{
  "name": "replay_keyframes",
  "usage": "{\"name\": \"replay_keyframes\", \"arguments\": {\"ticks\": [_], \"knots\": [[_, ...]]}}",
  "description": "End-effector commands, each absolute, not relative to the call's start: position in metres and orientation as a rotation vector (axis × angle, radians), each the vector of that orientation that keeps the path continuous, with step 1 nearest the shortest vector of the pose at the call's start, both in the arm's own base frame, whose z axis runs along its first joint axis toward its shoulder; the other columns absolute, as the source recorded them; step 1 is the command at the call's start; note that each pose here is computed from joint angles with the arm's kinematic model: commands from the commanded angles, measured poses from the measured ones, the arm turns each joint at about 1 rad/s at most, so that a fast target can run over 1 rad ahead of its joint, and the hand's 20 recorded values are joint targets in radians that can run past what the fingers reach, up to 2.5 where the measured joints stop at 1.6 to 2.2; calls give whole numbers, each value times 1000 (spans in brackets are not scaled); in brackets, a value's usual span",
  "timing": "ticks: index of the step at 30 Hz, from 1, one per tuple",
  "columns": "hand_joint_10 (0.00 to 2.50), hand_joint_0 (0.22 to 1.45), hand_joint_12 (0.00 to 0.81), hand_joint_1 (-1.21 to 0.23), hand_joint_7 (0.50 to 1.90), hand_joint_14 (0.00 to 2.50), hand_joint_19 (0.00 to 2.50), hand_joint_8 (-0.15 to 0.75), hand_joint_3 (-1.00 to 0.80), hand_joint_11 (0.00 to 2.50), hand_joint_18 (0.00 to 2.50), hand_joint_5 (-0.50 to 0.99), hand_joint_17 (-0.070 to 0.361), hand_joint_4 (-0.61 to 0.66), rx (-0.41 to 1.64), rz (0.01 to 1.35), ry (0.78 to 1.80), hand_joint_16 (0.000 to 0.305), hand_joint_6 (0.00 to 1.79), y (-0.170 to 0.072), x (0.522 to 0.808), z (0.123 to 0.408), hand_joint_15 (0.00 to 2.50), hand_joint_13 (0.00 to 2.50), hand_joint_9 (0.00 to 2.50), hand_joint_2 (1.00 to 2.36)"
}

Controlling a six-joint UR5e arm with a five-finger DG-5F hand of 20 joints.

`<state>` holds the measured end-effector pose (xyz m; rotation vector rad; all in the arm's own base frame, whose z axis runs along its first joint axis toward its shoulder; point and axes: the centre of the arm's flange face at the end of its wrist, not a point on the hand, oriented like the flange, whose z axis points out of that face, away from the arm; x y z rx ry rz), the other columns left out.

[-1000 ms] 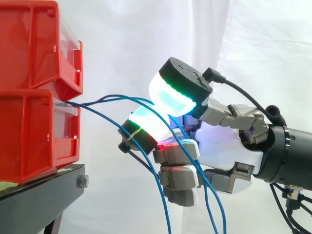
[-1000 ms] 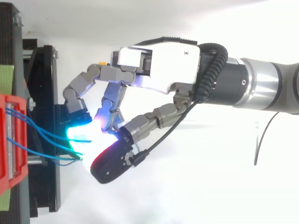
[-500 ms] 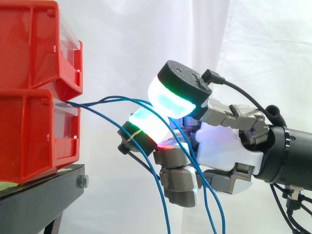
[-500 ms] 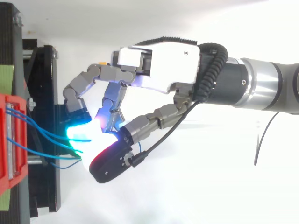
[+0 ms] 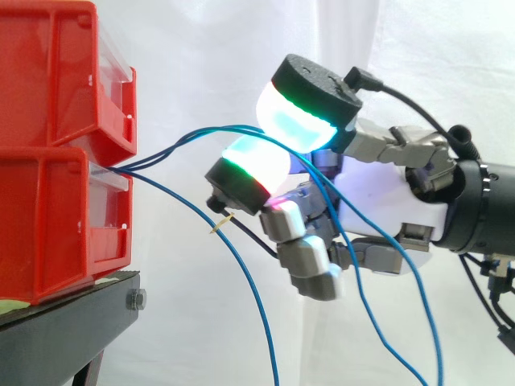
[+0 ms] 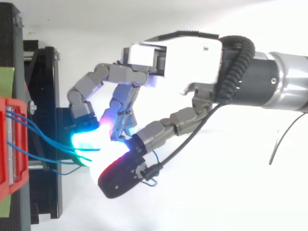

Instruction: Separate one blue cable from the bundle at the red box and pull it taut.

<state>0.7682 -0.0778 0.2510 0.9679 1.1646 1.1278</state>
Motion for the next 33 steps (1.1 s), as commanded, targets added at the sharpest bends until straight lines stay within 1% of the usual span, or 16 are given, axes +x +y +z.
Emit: {"name": "replay_keyframes", "arguments": {"ticks": [1, 3, 7, 10, 12, 16, 20, 21, 26, 27, 29, 33], "knots": [[17, 660, 428, -851, 1239, 22, 671, 443, -136, 656, 1191, -103, 128, 5, 1029, 1078, 1285, 57, 906, -78, 753, 251, 585, 1178, 968, 1015], [16, 661, 424, -851, 1234, 21, 665, 439, -139, 639, 1177, -102, 127, 8, 1046, 1067, 1306, 57, 906, -78, 749, 253, 585, 1157, 928, 1015], [17, 663, 421, -844, 1238, 20, 670, 430, -164, 644, 1141, -105, 125, 10, 1054, 1060, 1316, 56, 905, -80, 745, 259, 583, 1131, 903, 1015], [15, 663, 420, -828, 1234, 22, 699, 422, -219, 666, 1110, -111, 124, 31, 1063, 1055, 1324, 55, 905, -81, 741, 266, 614, 1112, 885, 1016], [16, 662, 423, -792, 1218, 23, 731, 413, -311, 683, 1087, -123, 124, 68, 1066, 1052, 1326, 55, 906, -82, 741, 266, 630, 1094, 873, 1013], [18, 659, 431, -738, 1195, 22, 745, 417, -424, 701, 1084, -132, 128, 110, 1078, 1045, 1334, 57, 904, -82, 737, 274, 633, 1074, 855, 1006], [16, 635, 436, -692, 1162, 24, 762, 414, -473, 723, 1080, -135, 129, 133, 1098, 1033, 1354, 57, 893, -84, 731, 278, 658, 1069, 852, 1002], [18, 633, 438, -690, 1143, 25, 763, 412, -481, 725, 1079, -135, 130, 137, 1102, 1032, 1358, 58, 893, -84, 731, 278, 652, 1068, 852, 1001], [16, 616, 442, -646, 1160, 23, 782, 411, -500, 735, 1076, -136, 131, 148, 1106, 1028, 1359, 58, 880, -86, 728, 283, 670, 1076, 857, 1000], [19, 617, 443, -639, 1132, 23, 783, 414, -500, 735, 1079, -135, 132, 150, 1106, 1028, 1359, 59, 879, -86, 728, 283, 683, 1081, 859, 1000], [19, 625, 444, -645, 1114, 25, 801, 413, -500, 752, 1082, -135, 133, 157, 1107, 1027, 1358, 59, 874, -87, 728, 283, 696, 1087, 869, 1000], [20, 628, 444, -651, 1134, 24, 810, 411, -481, 762, 1091, -135, 134, 149, 1114, 1031, 1354, 59, 867, -87, 728, 283, 708, 1100, 880, 1001]]}}
